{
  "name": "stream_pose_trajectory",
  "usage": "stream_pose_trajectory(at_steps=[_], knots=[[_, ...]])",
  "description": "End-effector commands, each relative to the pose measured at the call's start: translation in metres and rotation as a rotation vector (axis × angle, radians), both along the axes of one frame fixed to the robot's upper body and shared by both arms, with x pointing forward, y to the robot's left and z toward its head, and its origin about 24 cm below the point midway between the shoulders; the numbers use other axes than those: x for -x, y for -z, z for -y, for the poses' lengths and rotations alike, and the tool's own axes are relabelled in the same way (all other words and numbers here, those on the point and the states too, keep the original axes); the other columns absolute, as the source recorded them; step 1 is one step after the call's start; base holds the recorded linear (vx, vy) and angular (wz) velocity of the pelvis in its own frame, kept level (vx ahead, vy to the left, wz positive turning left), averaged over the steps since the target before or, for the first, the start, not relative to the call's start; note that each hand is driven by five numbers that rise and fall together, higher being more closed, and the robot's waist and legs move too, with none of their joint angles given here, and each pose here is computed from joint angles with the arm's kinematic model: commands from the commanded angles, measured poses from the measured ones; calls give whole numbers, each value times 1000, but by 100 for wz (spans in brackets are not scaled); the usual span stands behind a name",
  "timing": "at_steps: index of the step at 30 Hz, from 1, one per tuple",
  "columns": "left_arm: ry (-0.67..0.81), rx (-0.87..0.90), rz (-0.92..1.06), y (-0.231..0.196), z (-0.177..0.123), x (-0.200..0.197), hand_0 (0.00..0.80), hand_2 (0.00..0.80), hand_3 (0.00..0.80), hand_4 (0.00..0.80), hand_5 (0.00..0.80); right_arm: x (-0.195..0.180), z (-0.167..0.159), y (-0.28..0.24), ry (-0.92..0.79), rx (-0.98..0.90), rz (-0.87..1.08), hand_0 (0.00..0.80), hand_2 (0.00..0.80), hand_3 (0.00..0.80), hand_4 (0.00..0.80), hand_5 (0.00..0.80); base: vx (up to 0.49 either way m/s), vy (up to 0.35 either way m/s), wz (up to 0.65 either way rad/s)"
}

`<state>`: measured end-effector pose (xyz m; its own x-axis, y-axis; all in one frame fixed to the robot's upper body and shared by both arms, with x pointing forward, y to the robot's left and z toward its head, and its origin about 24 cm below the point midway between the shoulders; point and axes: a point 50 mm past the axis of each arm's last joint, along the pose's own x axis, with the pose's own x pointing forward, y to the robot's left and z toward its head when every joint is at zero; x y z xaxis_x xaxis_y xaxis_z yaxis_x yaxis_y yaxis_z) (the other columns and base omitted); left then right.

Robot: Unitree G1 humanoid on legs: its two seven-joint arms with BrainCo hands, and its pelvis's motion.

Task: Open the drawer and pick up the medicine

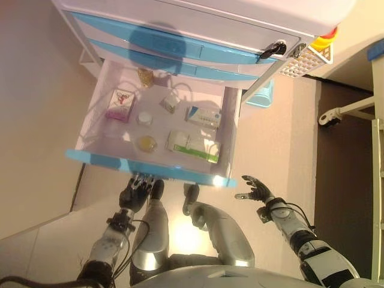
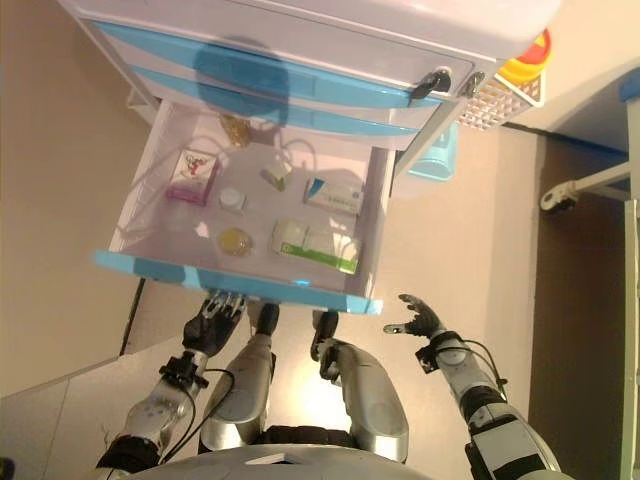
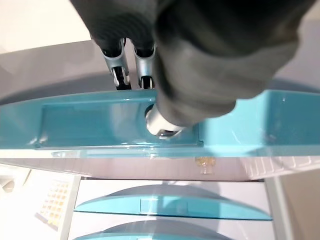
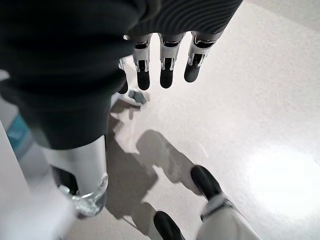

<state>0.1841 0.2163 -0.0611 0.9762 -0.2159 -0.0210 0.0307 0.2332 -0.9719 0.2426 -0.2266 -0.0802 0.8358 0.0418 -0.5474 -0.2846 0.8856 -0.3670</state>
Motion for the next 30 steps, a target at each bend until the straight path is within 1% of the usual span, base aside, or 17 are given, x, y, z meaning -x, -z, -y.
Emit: stream_pose_trajectory(at_steps=[1, 5, 7, 9, 11, 12, 13, 14, 15, 17, 18, 20, 21, 22, 24, 25, 30], knots=[[-228, 8, 466, -51, -63, 17, 800, 800, 800, 800, 800, 38, 64, 6, 57, 148, -130, 0, 0, 0, 0, 0, 66, 44, 17], [-229, -32, 342, -30, -62, 26, 800, 800, 800, 800, 800, 42, 62, 10, 65, 141, -140, 0, 0, 0, 0, 0, 64, 40, 15], [-209, -89, 248, -20, -60, 28, 800, 800, 800, 800, 800, 42, 58, 12, 71, 132, -141, 0, 0, 0, 0, 0, 81, 32, 2], [-197, -202, 128, -7, -57, 32, 800, 800, 800, 800, 800, 45, 56, 14, 78, 123, -139, 0, 0, 0, 0, 0, 67, 21, 1], [-198, -280, -17, 6, -55, 35, 678, 678, 678, 678, 678, 49, 53, 17, 82, 114, -137, 0, 0, 0, 0, 0, 65, 24, 4], [-192, -349, -81, 11, -56, 38, 596, 596, 596, 596, 596, 51, 52, 18, 80, 112, -135, 0, 0, 0, 0, 0, 61, 31, 3], [-183, -357, -133, 16, -55, 40, 216, 216, 216, 216, 216, 53, 52, 19, 81, 109, -133, 0, 0, 0, 0, 0, 54, 39, 0], [-175, -443, -227, 24, -56, 44, 0, 0, 0, 0, 0, 55, 52, 19, 84, 103, -128, 0, 0, 0, 0, 0, 45, 39, 0], [-166, -490, -273, 27, -57, 46, 0, 0, 0, 0, 0, 56, 52, 19, 88, 100, -125, 0, 0, 0, 0, 0, 40, 48, -1], [-136, -677, -406, 37, -61, 50, 0, 0, 0, 0, 0, 60, 53, 20, 104, 89, -113, 0, 0, 0, 0, 0, 32, 48, -1], [-134, -705, -451, 40, -63, 52, 0, 0, 0, 0, 0, 62, 54, 20, 112, 84, -108, 0, 0, 0, 0, 0, 37, 45, 2], [-109, -868, -561, 47, -69, 58, 0, 0, 0, 0, 0, 66, 52, 22, 121, 74, -107, 0, 0, 0, 0, 0, 40, 35, 1], [-99, -895, -612, 50, -71, 61, 0, 0, 0, 0, 0, 68, 52, 23, 124, 74, -108, 0, 0, 0, 0, 0, 44, 37, -6], [-67, -995, -671, 54, -74, 66, 0, 0, 0, 0, 0, 71, 52, 24, 126, 75, -114, 0, 0, 0, 0, 0, 57, 47, -11], [-35, -1094, -762, 60, -79, 74, 0, 0, 0, 0, 0, 76, 53, 28, 143, 86, -131, 0, 0, 0, 0, 0, 65, 49, -15], [10, -1191, -810, 63, -81, 80, 0, 0, 0, 0, 0, 80, 53, 30, 151, 99, -143, 0, 0, 0, 0, 0, 72, 53, -19], [222, -1330, -1009, 77, -87, 101, 0, 0, 0, 0, 0, 95, 60, 38, 242, 218, -207, 0, 0, 0, 0, 0, 51, 48, -28]])
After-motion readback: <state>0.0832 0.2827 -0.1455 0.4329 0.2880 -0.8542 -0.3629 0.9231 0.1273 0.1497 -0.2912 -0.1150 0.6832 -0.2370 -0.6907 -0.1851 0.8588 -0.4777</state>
